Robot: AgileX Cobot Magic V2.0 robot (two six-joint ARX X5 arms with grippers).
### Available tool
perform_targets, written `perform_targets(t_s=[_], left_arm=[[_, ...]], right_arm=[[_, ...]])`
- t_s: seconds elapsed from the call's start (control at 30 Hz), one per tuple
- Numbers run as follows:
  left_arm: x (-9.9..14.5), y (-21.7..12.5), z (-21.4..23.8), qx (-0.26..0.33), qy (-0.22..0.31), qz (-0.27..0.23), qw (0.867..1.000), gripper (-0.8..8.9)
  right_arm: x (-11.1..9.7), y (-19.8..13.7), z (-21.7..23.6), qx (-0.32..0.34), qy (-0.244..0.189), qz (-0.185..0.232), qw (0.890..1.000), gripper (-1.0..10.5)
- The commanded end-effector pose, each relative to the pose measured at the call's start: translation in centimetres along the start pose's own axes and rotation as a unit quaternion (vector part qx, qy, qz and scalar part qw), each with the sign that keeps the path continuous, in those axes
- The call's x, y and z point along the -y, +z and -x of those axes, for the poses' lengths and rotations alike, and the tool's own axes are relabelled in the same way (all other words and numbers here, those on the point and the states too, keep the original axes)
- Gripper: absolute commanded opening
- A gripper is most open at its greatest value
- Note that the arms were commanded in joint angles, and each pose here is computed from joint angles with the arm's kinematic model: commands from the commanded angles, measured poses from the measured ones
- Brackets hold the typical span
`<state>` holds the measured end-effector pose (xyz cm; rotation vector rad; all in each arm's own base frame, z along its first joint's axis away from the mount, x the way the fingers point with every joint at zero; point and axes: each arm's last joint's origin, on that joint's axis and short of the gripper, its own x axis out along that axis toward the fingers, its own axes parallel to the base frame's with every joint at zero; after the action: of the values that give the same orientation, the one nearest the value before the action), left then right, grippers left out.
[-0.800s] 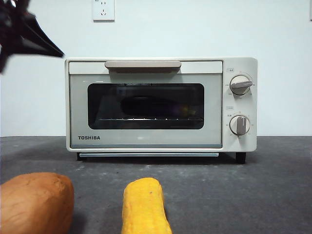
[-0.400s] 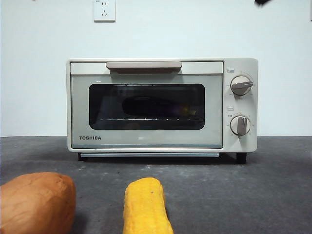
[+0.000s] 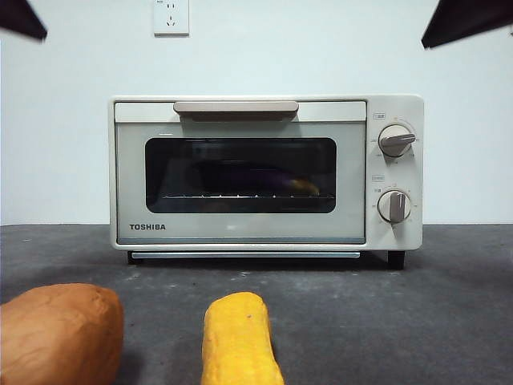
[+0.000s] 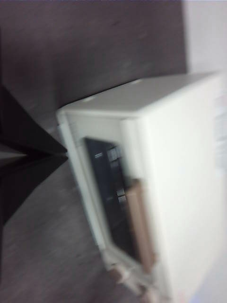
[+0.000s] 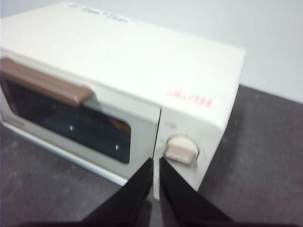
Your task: Take the eggplant from the table,put the eggplant in the oven
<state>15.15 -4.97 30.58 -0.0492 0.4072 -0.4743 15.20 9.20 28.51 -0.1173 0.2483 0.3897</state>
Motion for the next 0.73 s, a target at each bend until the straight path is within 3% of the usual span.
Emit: perform_targets(t_s=[0.03, 0.13, 0.23, 0.53, 0.73], left_arm=[[0.2, 0.1, 0.1, -0.007, -0.005, 0.028, 1.0, 0.07], [0.2, 0.1, 0.0, -0.011, -0.004, 0.031, 0.999, 0.08], [0.2, 0.2, 0.0, -0.003, -0.005, 0.078, 0.997, 0.08], [0.5, 0.3, 0.8, 0.022, -0.004, 0.071, 0.997, 0.08], [1.0, -0.2, 5.6, 0.134, 0.016, -0.032, 0.99, 0.08]], right_arm=[[-0.1, 0.0, -0.2, 0.001, 0.0, -0.01, 1.0, 0.0], [-0.1, 0.0, -0.2, 0.002, 0.0, -0.009, 1.0, 0.0], [-0.1, 0.0, -0.2, 0.002, 0.0, -0.009, 1.0, 0.0], [-0.1, 0.0, -0.2, 0.002, 0.0, -0.009, 1.0, 0.0], [-0.1, 0.0, -0.2, 0.002, -0.002, -0.009, 1.0, 0.0]])
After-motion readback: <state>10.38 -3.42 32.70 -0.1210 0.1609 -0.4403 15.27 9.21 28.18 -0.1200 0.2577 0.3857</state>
